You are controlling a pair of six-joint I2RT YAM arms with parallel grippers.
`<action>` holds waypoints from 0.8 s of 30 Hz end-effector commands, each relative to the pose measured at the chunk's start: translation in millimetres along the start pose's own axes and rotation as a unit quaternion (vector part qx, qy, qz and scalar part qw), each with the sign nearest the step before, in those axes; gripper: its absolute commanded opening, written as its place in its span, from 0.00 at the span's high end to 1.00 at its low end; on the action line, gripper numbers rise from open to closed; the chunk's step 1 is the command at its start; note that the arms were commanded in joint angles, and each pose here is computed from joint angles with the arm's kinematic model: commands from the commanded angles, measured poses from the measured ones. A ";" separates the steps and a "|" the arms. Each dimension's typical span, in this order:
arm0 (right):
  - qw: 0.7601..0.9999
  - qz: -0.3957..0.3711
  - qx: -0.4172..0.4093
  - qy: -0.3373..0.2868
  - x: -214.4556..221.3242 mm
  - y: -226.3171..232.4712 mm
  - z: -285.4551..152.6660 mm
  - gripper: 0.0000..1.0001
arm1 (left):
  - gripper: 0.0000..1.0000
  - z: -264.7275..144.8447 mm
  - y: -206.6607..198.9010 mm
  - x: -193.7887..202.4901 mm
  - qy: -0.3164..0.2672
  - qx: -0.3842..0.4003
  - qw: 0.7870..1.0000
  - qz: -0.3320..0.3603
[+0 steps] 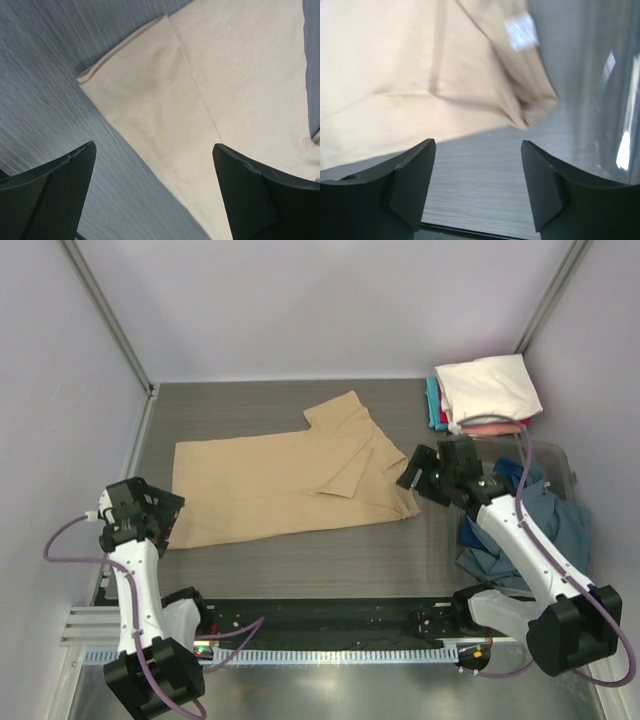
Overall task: Fold and stack the t-shirts
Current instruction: Fold the tshirt
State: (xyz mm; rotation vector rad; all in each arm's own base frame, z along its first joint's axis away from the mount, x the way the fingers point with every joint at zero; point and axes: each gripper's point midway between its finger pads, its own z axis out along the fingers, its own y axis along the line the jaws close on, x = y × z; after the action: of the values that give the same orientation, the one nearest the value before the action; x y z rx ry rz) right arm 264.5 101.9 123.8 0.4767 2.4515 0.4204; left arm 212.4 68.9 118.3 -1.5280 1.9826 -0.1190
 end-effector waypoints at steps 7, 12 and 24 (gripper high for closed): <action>0.987 -0.122 -0.021 -0.102 -161.9 110.9 29.8 0.22 | 0.03 -45.7 -48.8 -14.7 0.019 0.071 0.978 0.195; 0.979 -0.153 -0.053 -0.127 -240.2 166.0 94.4 0.22 | 0.04 -38.0 -49.1 -14.7 -0.026 0.056 0.966 0.249; 0.953 -0.184 -0.118 -0.207 -292.7 199.8 233.1 0.19 | 0.09 -37.5 -57.6 8.9 -0.002 0.080 0.957 0.280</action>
State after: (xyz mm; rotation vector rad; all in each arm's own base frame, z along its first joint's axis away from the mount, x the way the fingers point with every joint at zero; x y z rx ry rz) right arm 646.4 179.5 113.6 0.0596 2.2141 0.3471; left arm 235.2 30.7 167.4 -0.8613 2.2641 -0.0546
